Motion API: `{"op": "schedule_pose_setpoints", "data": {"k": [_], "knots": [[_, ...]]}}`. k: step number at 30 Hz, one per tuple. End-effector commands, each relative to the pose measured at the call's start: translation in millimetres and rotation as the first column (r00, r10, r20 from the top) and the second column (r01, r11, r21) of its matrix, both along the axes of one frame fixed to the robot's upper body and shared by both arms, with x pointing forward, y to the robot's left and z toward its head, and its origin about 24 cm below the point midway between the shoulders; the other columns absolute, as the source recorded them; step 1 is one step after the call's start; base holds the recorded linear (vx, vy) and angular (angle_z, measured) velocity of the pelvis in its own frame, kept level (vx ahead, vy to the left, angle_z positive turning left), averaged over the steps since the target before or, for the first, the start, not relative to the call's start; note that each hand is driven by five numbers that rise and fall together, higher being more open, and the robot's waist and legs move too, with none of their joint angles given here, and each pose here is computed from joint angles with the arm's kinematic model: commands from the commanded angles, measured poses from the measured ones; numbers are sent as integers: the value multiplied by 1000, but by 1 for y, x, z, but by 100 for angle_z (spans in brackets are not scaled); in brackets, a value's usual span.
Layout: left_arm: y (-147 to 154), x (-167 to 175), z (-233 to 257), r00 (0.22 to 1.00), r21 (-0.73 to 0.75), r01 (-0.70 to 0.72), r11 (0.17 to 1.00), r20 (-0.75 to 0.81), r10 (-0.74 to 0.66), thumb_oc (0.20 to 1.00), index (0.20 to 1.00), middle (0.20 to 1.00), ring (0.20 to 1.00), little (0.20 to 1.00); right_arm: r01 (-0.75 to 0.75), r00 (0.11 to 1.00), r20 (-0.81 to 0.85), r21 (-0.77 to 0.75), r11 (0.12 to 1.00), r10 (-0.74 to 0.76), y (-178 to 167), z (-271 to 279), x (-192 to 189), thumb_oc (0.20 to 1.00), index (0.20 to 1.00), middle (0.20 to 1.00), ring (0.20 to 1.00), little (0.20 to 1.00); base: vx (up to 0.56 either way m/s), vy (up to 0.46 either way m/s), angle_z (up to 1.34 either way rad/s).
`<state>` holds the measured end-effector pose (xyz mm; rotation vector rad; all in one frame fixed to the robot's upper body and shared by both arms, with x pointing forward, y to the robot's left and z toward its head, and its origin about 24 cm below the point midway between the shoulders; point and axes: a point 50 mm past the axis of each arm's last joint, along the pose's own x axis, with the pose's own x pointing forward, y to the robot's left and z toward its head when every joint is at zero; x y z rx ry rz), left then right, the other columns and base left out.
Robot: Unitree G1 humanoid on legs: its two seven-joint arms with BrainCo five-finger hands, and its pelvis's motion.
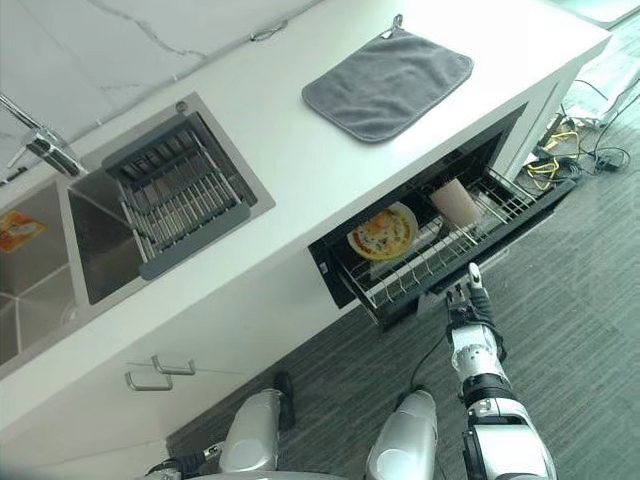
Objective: Place the dishes in the dishwasher.
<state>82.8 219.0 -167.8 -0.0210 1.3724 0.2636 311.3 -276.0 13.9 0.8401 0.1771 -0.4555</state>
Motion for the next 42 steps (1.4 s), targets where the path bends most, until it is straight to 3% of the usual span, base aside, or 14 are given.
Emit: {"op": "schedule_pose_setpoints", "data": {"k": [1,12,19,31,39,40,41,42], "knots": [[35,-1,8,999,84,31,996,-11,-31,1000,1000,1000,1000,1000,-187,931,302,-90,978,206,34,76,45,1000,1000,1000,1000,1000,-36,-28,1],[50,6,14,1000,112,31,993,-5,-31,1000,1000,1000,1000,1000,-264,865,346,-302,916,363,44,146,69,1000,1000,1000,1000,1000,5,8,6],[55,26,21,995,126,88,988,28,-92,1000,1000,1000,1000,1000,-234,832,412,-349,907,373,36,195,90,1000,1000,1000,1000,1000,14,122,18],[71,27,27,1000,143,22,990,17,-25,1000,1000,1000,1000,1000,-210,738,538,-391,896,407,47,251,93,1000,1000,1000,1000,1000,38,-3,5],[69,27,27,998,132,-49,990,46,43,1000,1000,1000,1000,1000,-205,787,504,-330,921,356,50,235,97,1000,1000,1000,1000,1000,-47,-68,2],[62,27,24,995,131,-88,987,57,81,1000,1000,1000,1000,1000,-216,832,454,-262,941,317,58,189,93,1000,1000,1000,1000,1000,-174,-79,-8],[61,27,23,995,130,-91,987,55,84,1000,1000,1000,1000,1000,-216,835,452,-256,942,314,58,185,93,1000,1000,1000,1000,1000,-200,-66,-8],[49,23,18,989,102,-134,986,71,127,1000,1000,1000,1000,1000,-238,880,364,-220,946,306,73,129,76,1000,1000,1000,1000,1000,-62,2,-1]]}}
